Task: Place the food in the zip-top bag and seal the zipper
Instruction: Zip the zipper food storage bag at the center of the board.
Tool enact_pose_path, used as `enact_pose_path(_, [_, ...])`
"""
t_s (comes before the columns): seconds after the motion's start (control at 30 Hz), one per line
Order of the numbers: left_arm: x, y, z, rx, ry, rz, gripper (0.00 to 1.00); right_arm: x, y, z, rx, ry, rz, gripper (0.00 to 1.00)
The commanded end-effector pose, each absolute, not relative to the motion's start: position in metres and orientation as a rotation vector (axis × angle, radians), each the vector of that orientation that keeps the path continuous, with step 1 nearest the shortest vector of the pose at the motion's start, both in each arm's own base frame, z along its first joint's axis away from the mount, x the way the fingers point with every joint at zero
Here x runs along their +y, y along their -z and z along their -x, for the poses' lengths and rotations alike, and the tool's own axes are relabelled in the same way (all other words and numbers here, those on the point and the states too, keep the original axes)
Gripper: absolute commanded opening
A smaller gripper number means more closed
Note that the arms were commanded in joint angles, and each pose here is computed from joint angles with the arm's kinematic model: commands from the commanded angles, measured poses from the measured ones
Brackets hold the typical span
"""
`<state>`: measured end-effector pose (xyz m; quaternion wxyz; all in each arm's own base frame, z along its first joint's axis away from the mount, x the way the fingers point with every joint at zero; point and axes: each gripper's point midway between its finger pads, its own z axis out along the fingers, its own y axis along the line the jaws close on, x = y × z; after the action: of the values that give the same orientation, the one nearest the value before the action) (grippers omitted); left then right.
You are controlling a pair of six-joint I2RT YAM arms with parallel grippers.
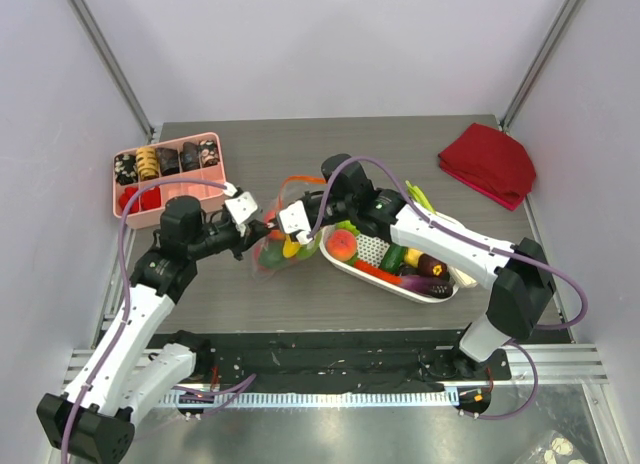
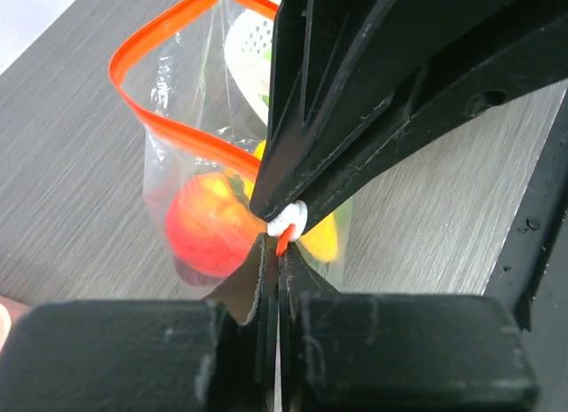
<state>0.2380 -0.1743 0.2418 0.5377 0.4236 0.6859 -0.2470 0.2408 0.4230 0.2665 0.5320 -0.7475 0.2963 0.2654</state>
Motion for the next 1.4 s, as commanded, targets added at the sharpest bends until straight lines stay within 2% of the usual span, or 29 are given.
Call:
enact_pose_path(0.0, [-0.165,-0.263,-0.251,1.597,0.495,-0.923,0.00,0.419,-0.290,-0.242,0.675,-0.584,1.734,0.01])
enact_pose_path(0.3, [-0.146,-0.266,-0.244,1.608,0.403,-0.866,0.00,0.384,-0.268,-0.291,0.834,-0.477,1.724,0.01])
enact_pose_path(0.87, [-0.104,-0.274,-0.284,1.699,0.216,-0.598,0.00,0.295,-0.245,-0.350,0.993,-0.292,1.754,0.01])
enact_pose_path(1.37, [-0.069,-0.283,-0.315,1.729,0.059,-0.455,0.00,0.245,-0.230,-0.386,1.093,-0.199,1.747,0.01])
